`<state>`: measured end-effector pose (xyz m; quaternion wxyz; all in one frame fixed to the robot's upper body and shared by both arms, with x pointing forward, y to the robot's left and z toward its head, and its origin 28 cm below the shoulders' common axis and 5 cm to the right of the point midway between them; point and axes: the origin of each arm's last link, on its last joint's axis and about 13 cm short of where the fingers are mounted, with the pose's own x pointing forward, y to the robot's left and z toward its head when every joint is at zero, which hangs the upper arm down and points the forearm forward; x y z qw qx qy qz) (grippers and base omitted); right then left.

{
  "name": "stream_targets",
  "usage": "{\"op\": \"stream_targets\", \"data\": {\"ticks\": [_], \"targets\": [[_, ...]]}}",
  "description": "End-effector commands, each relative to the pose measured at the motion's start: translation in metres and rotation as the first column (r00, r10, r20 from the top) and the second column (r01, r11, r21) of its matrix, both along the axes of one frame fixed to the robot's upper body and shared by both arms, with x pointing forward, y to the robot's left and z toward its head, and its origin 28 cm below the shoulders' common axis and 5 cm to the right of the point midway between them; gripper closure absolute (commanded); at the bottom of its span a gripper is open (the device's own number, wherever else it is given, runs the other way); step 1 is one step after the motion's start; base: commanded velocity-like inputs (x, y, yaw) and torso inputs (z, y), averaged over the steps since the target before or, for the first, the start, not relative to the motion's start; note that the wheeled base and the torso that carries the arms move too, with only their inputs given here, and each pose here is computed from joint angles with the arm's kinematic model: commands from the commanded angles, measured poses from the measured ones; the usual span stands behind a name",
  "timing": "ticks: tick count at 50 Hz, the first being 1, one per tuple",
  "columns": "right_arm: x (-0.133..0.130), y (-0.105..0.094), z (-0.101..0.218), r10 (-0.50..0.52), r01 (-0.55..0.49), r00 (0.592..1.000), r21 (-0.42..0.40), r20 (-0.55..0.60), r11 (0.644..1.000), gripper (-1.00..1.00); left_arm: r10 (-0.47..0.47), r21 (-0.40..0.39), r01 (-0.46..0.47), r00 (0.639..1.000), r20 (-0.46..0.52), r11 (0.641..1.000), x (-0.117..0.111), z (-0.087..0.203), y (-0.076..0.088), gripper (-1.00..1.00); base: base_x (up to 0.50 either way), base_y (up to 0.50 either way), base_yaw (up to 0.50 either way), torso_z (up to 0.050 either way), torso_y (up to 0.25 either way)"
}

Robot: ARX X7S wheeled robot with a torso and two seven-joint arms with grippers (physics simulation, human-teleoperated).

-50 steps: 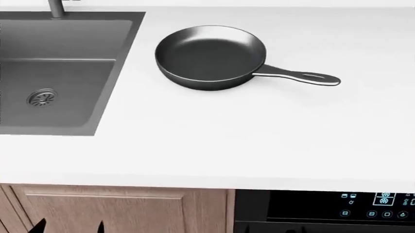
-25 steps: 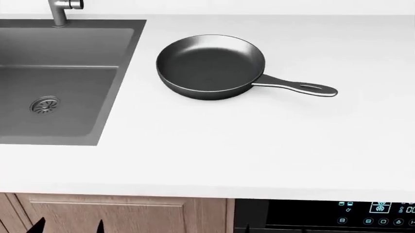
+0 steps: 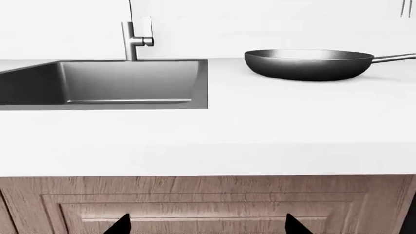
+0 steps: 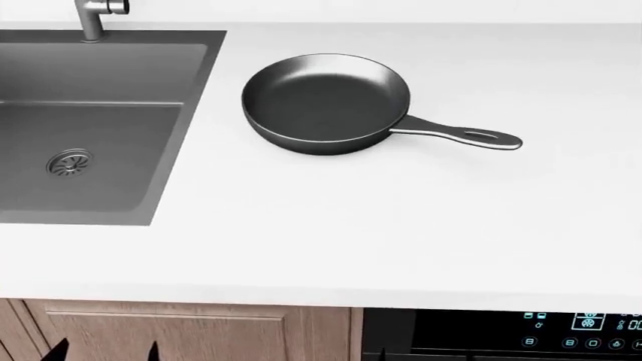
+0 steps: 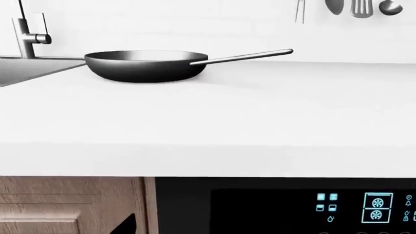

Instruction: Pick the pan and sponge and place them into the sink. Then turn on the water.

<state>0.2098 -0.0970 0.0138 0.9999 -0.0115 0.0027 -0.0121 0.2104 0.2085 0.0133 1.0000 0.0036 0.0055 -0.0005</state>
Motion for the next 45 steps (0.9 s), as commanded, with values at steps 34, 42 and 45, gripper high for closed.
{"op": "stream_targets", "data": {"ticks": [34, 42, 45], "targets": [[-0.007, -0.088, 0.248, 0.028, -0.009, 0.99, -0.136, 0.142, 0.991, -1.0, -0.001, 0.079, -0.005, 0.997, 0.08, 0.997, 0.043, 0.222, 0.068, -1.0, 0.0, 0.0, 0.0, 0.0, 0.0], [-0.011, -0.104, 0.289, 0.073, -0.059, 0.994, -0.155, 0.082, 0.986, -1.0, 0.01, 0.087, -0.012, 1.0, 0.03, 0.996, 0.052, 0.255, 0.089, -1.0, 0.0, 0.0, 0.0, 0.0, 0.0], [-0.008, -0.106, 0.297, 0.077, -0.066, 0.994, -0.131, 0.078, 0.989, -1.0, 0.015, 0.082, -0.017, 1.0, 0.022, 0.997, 0.053, 0.261, 0.094, -1.0, 0.0, 0.0, 0.0, 0.0, 0.0]]}}
